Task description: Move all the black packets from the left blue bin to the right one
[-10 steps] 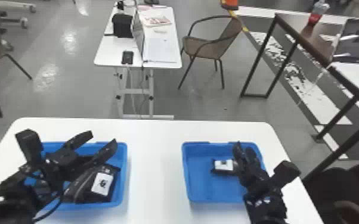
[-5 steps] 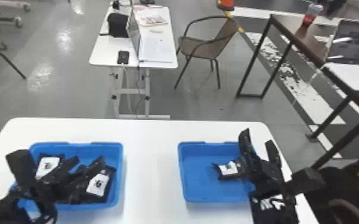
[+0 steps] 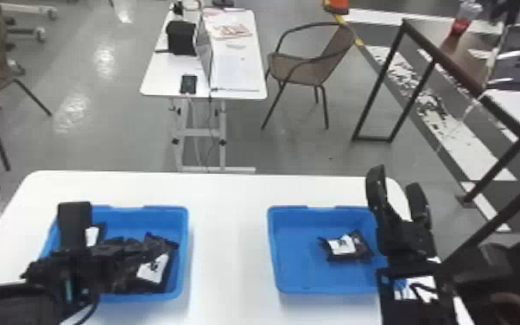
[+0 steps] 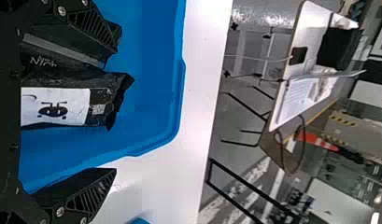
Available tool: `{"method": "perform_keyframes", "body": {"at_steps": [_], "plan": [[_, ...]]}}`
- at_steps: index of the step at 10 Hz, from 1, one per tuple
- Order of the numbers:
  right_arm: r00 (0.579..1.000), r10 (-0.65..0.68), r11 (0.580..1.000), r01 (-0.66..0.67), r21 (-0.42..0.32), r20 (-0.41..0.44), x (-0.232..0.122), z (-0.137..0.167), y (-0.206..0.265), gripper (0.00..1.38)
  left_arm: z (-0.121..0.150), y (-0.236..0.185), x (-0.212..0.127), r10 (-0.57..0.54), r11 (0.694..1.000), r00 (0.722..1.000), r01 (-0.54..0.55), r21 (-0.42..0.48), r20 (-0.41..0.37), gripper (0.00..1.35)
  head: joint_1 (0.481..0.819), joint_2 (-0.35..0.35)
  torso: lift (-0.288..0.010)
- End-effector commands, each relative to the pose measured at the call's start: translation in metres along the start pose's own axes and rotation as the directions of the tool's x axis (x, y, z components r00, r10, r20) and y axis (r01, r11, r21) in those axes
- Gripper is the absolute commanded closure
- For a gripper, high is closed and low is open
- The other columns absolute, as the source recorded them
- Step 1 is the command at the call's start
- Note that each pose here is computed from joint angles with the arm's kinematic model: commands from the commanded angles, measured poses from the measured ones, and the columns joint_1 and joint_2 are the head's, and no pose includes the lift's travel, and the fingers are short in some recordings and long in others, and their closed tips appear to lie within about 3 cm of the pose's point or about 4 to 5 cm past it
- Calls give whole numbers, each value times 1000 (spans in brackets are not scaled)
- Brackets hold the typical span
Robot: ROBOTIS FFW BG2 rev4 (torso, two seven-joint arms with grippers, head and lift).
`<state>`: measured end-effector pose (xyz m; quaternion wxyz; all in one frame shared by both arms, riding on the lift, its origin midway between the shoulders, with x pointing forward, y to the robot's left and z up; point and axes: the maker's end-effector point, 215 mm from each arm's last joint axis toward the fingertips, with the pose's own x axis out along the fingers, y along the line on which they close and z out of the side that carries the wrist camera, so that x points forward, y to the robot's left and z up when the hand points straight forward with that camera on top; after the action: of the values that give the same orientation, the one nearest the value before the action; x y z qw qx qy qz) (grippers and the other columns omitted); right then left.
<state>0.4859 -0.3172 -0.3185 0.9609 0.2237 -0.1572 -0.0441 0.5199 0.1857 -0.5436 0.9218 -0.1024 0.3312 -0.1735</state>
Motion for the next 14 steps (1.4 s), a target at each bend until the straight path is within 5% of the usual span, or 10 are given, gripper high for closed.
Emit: {"method": "perform_keyframes", "body": {"at_steps": [1,4,6,7,9,12,14], "plan": [[1000,5,1000,-5,19,-1,2,-3,5,173,-17,5,8,46,999,988,-43,24,-148,137,695,-147,0],[1000,5,1000,-5,28,1,2,-3,4,173,-58,-19,39,-23,999,947,32,21,-321,205,695,-154,0],[1000,0,999,0,38,-2,1,-5,2,174,-69,-15,42,15,998,921,8,57,-389,529,695,-180,0],[1000,-3,999,3,43,-4,0,-6,1,174,-67,-11,41,26,997,921,5,78,-388,863,695,-183,0],[1000,-8,998,9,54,-11,-2,-10,-1,174,-49,-10,40,11,991,936,38,130,-352,1188,695,-181,0],[1000,0,997,1,76,-17,0,-16,7,174,-20,-12,30,-63,967,958,128,222,-279,1190,695,-172,0],[1000,13,996,-12,94,-18,0,-18,11,171,30,-27,-8,-162,954,983,179,238,-92,1190,695,-160,0]]}}
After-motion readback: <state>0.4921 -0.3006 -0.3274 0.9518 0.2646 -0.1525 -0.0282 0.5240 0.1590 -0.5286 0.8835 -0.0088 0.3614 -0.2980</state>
